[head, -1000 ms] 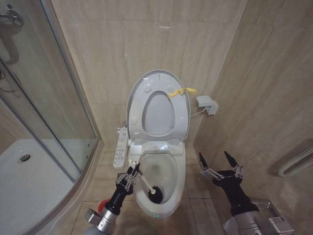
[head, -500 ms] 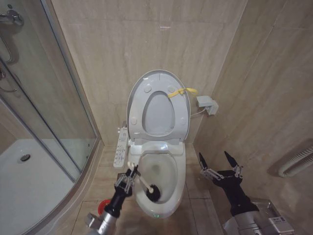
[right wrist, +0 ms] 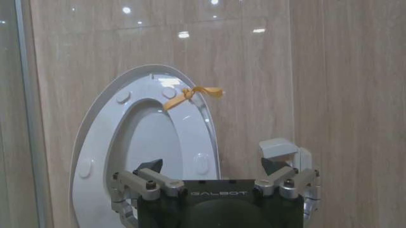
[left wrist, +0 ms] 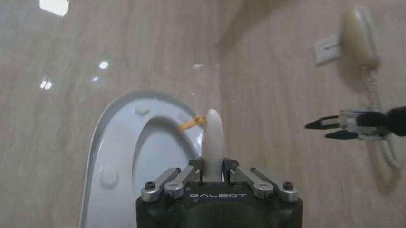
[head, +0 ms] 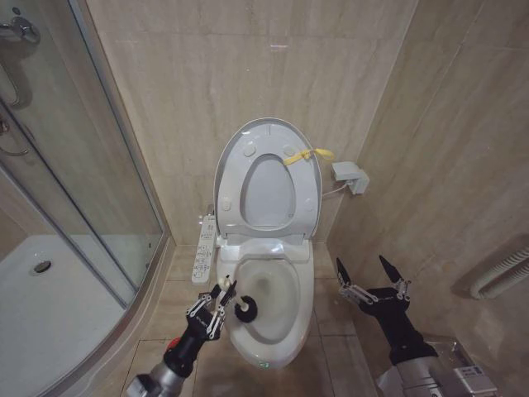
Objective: Open the toilet lid, clean the toilet bowl with a toilet brush, close the toilet lid, and flush.
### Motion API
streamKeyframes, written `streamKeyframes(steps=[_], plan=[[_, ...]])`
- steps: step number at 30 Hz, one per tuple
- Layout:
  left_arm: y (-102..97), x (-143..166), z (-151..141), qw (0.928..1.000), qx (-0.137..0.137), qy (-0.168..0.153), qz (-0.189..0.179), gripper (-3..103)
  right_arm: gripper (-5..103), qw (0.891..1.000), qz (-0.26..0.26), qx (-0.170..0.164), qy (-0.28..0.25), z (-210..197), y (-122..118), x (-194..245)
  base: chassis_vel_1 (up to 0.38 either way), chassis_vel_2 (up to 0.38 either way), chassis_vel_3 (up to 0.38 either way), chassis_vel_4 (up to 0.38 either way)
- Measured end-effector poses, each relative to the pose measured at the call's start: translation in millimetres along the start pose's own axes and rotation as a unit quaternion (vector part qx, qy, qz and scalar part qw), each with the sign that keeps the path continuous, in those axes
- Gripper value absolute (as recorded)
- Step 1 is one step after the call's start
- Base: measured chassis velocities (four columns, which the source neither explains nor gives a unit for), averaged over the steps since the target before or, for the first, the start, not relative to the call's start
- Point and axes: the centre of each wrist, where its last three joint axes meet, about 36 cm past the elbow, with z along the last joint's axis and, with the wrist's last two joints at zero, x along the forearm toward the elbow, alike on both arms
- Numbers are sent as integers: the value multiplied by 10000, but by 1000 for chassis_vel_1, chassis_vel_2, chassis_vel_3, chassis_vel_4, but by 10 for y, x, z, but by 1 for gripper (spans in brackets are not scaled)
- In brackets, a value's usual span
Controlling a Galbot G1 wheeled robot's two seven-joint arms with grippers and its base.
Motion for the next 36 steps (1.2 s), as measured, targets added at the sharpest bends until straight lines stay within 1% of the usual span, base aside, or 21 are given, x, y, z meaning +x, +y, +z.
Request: streamKeyframes(steps=[1,2,6,7,8,9,11,12,14,15,16,17,19,20,21,24,27,31,32,35,36], plan=[[27,26,-83,9998,-164,-49,71,20,100,10000,0,0,0,0,0,0,0,0,0,0],[27,26,-83,9998,-164,-49,71,20,100,10000,0,0,0,0,0,0,0,0,0,0],[66,118,-426,9984,-541,-164,76,20,100,10000,0,0,0,0,0,0,0,0,0,0],[66,118,-426,9984,-541,-164,76,20,100,10000,0,0,0,0,0,0,0,0,0,0],[56,112,-540,9979,-614,-226,18,20,100,10000,0,0,0,0,0,0,0,0,0,0],[43,89,-643,9973,-670,-292,-59,20,100,10000,0,0,0,0,0,0,0,0,0,0],[4,-2,-987,9943,-890,-456,-373,20,100,10000,0,0,0,0,0,0,0,0,0,0],[4,-2,-987,9943,-890,-456,-373,20,100,10000,0,0,0,0,0,0,0,0,0,0],[-10,15,-1141,9913,-1075,-459,-601,20,100,10000,1,0,0,0,0,0,0,0,0,0],[-26,36,-1175,9903,-1105,-444,-715,20,100,10000,0,0,0,0,0,0,0,0,0,0],[-68,77,-1197,9886,-1084,-406,-961,20,100,10000,0,0,0,0,0,0,0,0,0,0],[-68,77,-1197,9886,-1084,-406,-961,20,100,10000,0,0,0,0,0,0,0,0,0,0],[-139,158,-1164,9820,-991,-305,-1576,20,100,10000,0,0,0,0,0,0,0,0,0,0],[-155,224,-1100,9755,-950,-199,-1976,20,100,10000,0,0,0,0,0,0,0,0,0,0],[-155,224,-1100,9755,-950,-199,-1976,20,100,10000,0,0,0,0,0,0,0,0,0,0],[-152,264,-942,9632,-692,41,-2595,20,100,10000,0,0,0,0,0,0,0,0,0,0],[-115,275,-864,9611,-654,142,-2681,20,100,10000,1,0,0,0,0,0,0,0,0,0],[55,549,-516,9528,-815,531,-2875,20,100,10000,0,0,0,0,0,0,0,0,0,0],[55,549,-516,9528,-815,531,-2875,20,100,10000,0,0,0,0,0,0,0,0,0,0],[171,810,-208,9511,-942,648,-2869,20,100,10000,0,0,0,0,0,0,0,0,0,0],[171,810,-208,9511,-942,648,-2869,20,100,10000,0,0,0,0,0,0,0,0,0,0]])
